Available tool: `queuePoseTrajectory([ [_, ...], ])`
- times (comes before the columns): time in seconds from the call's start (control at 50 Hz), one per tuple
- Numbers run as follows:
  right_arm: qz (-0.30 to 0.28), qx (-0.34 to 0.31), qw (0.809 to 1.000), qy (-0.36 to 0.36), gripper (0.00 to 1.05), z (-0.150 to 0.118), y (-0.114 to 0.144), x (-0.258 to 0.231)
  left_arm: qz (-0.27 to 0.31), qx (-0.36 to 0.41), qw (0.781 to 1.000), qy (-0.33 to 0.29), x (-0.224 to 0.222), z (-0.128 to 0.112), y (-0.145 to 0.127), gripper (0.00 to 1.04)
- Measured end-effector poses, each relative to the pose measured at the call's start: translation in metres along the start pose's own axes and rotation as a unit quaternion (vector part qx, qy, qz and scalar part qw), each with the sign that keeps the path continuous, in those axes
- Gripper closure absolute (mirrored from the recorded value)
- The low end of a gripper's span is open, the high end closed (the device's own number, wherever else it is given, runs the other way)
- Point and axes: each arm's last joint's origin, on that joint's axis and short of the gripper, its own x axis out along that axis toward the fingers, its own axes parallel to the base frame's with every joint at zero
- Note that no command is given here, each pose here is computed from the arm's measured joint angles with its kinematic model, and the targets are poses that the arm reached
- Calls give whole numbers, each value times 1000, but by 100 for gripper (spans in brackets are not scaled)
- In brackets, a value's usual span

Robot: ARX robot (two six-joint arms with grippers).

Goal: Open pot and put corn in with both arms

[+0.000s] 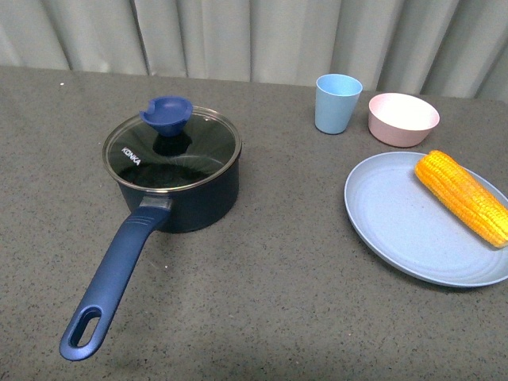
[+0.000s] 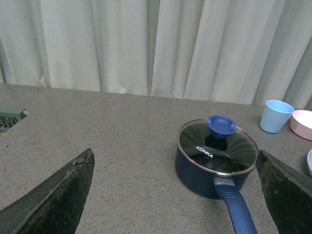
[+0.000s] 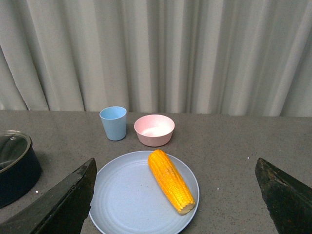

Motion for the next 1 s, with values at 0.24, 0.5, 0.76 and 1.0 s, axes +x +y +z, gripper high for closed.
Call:
queuePoseTrajectory([
  [0.24, 0, 0, 1000, 0, 9, 0, 0, 0, 0, 0, 1000, 0, 0, 0, 0, 7],
  [0.5, 0, 0, 1000, 0, 9, 0, 0, 0, 0, 0, 1000, 0, 0, 0, 0, 7],
  [0.76, 0, 0, 1000, 0, 9, 0, 0, 0, 0, 0, 1000, 0, 0, 0, 0, 7],
  [1.0, 0, 0, 1000, 0, 9, 0, 0, 0, 0, 0, 1000, 0, 0, 0, 0, 7],
])
